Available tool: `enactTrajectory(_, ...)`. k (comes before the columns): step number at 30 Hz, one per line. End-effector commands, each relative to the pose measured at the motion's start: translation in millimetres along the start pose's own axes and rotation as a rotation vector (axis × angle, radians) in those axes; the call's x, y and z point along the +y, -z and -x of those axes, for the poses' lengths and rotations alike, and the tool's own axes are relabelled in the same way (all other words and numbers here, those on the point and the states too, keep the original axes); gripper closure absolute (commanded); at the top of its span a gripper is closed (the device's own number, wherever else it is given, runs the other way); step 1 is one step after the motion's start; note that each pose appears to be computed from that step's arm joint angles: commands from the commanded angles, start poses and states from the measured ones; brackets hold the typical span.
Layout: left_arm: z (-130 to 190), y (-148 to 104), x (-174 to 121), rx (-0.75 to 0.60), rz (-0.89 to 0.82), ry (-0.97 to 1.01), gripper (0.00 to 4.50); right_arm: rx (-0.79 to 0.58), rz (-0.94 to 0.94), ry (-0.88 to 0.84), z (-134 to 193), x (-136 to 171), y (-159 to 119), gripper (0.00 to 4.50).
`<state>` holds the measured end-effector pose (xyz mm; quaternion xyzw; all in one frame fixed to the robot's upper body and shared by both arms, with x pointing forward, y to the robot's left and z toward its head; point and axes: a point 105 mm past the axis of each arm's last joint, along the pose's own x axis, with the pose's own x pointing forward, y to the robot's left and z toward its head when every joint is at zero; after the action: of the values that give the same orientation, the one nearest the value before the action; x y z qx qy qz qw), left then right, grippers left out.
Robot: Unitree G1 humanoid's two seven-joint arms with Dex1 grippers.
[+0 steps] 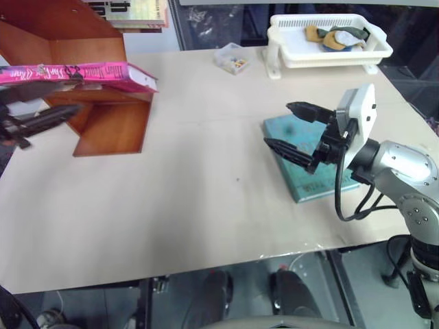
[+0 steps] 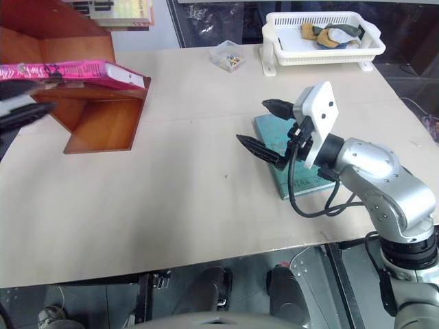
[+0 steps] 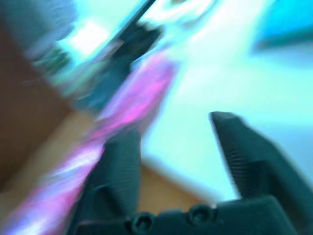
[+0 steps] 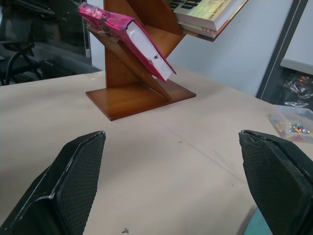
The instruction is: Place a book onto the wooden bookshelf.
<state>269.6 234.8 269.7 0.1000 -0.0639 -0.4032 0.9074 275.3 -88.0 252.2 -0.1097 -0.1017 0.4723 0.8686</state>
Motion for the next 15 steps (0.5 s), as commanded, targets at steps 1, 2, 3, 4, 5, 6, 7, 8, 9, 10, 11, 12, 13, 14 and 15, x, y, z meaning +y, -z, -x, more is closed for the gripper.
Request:
enactTrajectory(1,-55,11,-34,-0.144,0.165,-0.019,4.1,-0.023,0.082,0.042,12,3,-16,0.0)
enactTrajectory(2,-71,13,-36,-0.193,0.213,-0.067,4.45,-0.019,0.09,0.057,14,3,-16,0.0)
enactTrajectory(3,-85,14,-37,-0.235,0.249,-0.106,4.45,-0.021,0.095,0.068,16,4,-18,0.0)
enactTrajectory(4,-98,15,-33,-0.27,0.274,-0.162,4.45,-0.022,0.097,0.082,18,3,-19,0.0)
enactTrajectory(5,-106,16,-31,-0.288,0.286,-0.198,4.45,-0.023,0.097,0.091,19,3,-20,0.0)
enactTrajectory(6,-110,15,-30,-0.298,0.29,-0.221,4.45,-0.024,0.096,0.095,20,3,-21,0.0)
enactTrajectory(7,-120,16,-25,-0.317,0.292,-0.26,4.45,-0.022,0.102,0.104,20,3,-22,0.0)
enactTrajectory(8,-128,16,-23,-0.329,0.291,-0.283,4.45,-0.021,0.106,0.109,21,3,-23,0.0)
enactTrajectory(9,-139,14,-13,-0.361,0.301,-0.347,4.45,-0.021,0.11,0.119,21,3,-24,0.0)
enactTrajectory(10,-148,12,-6,-0.384,0.293,-0.391,4.45,-0.02,0.114,0.127,22,3,-25,0.0)
enactTrajectory(11,-155,9,0,-0.402,0.278,-0.434,4.45,-0.019,0.116,0.134,22,3,-26,0.0)
enactTrajectory(12,-159,8,8,-0.417,0.274,-0.486,4.45,-0.019,0.119,0.14,22,2,-27,0.0)
enactTrajectory(13,-159,7,17,-0.425,0.259,-0.556,4.45,-0.019,0.121,0.144,21,2,-27,0.0)
enactTrajectory(14,-155,8,27,-0.434,0.249,-0.634,4.45,-0.02,0.125,0.147,21,2,-28,0.0)
enactTrajectory(15,-149,9,39,-0.45,0.262,-0.719,4.45,-0.023,0.128,0.151,20,2,-30,0.0)
